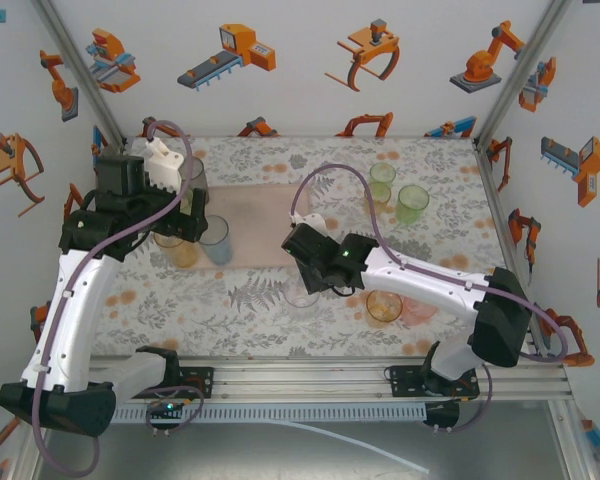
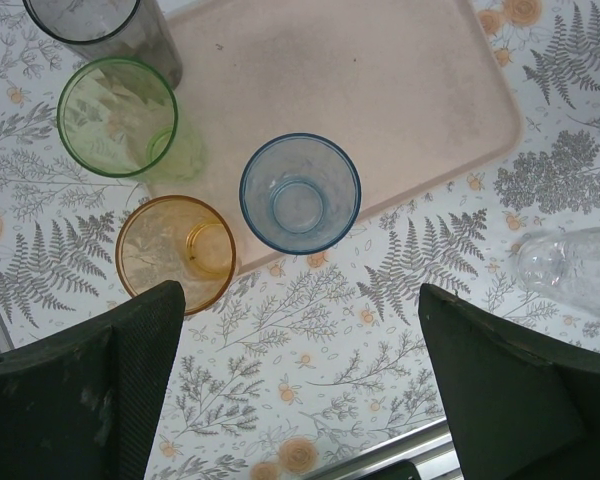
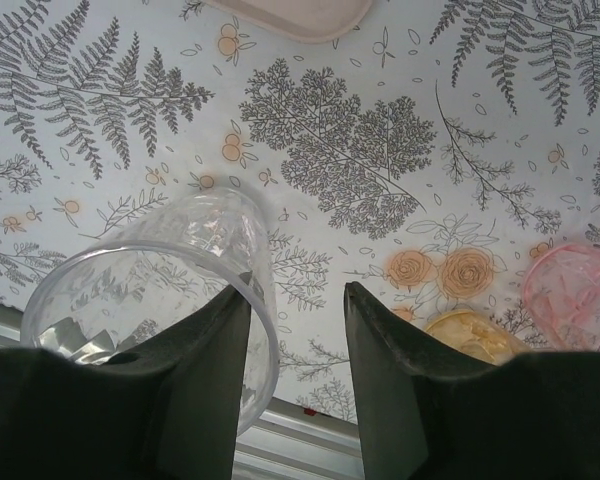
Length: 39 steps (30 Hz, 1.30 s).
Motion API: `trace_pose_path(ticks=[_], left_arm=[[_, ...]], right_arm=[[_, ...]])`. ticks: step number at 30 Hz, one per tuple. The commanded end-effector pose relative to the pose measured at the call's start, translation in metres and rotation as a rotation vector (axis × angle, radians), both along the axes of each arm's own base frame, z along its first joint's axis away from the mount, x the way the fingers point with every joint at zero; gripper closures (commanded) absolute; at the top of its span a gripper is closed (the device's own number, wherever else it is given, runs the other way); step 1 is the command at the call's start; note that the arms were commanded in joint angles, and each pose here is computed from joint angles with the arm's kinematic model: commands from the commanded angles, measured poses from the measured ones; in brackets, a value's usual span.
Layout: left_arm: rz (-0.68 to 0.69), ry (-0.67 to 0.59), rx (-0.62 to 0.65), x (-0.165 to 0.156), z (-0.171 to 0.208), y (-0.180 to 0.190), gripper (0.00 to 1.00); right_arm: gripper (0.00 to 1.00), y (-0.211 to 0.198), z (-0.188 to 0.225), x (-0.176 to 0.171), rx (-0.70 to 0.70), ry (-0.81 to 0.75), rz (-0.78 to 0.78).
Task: Place the glasses into the tray
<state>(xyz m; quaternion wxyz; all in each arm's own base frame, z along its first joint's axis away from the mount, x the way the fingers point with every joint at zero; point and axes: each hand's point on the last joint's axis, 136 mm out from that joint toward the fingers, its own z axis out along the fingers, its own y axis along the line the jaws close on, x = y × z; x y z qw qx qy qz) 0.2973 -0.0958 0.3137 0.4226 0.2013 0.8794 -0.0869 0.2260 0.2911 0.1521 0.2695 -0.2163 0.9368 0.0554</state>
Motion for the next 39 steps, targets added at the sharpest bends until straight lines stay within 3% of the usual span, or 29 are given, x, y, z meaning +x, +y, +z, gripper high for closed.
trace_pose_path(ticks=[1, 39], left_arm=[[-0.003, -0.045, -0.03, -0.004, 0.021, 0.0, 0.09], [0.003, -0.041, -0.061, -0.009, 0.02, 0.001, 0.08]], right_arm=[[0.58, 0.004, 0.007, 0.007, 0.002, -0.036, -0.007], [0.92, 0.005, -0.003, 0.002, -0.001, -0.005, 0.003]])
